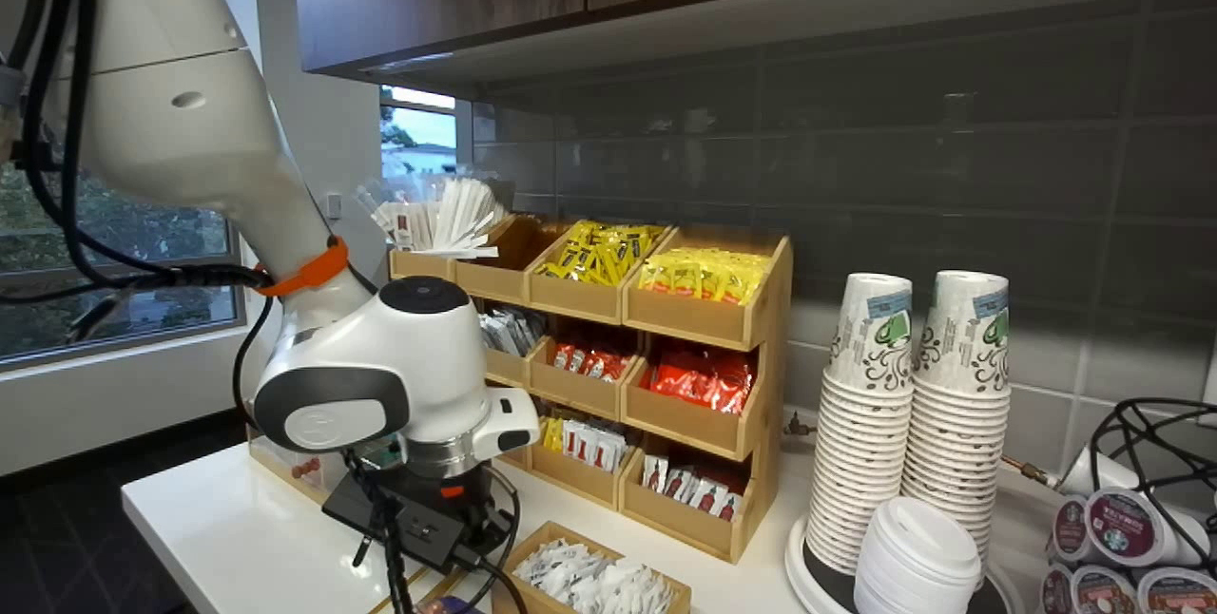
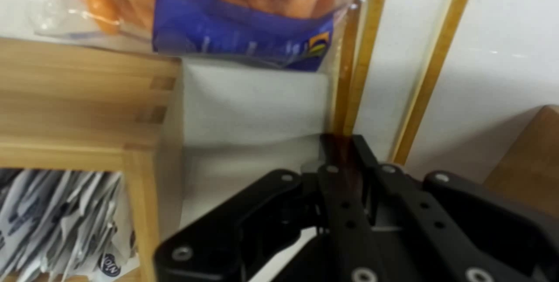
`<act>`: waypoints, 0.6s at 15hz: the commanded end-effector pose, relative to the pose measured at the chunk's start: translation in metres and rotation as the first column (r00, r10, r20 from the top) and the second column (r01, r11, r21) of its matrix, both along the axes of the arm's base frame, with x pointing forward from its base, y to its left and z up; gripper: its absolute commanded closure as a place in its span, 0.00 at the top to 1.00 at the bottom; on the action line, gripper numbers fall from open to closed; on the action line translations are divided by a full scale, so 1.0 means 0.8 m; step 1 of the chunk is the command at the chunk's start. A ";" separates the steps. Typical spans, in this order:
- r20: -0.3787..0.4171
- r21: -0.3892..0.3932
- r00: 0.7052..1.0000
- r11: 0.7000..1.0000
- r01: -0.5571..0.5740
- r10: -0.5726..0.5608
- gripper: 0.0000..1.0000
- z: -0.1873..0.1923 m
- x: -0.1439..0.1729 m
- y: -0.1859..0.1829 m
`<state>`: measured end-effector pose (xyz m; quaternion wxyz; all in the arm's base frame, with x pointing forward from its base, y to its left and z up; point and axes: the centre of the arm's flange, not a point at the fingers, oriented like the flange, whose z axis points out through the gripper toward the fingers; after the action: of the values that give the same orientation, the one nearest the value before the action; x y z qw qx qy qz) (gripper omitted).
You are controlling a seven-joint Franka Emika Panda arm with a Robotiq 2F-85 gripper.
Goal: Remove the wooden stirrers from the counter and put them on the topmost shelf.
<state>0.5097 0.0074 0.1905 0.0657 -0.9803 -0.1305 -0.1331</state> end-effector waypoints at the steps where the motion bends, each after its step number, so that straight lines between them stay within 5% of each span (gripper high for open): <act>1: -0.013 -0.007 1.000 1.000 -0.006 0.006 0.00 -0.013 0.001 0.006; 9: 0.001 0.022 1.000 0.999 -0.028 0.028 0.00 -0.001 0.002 0.027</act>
<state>0.5130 0.0202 0.1938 0.0702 -0.9780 -0.1406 -0.1374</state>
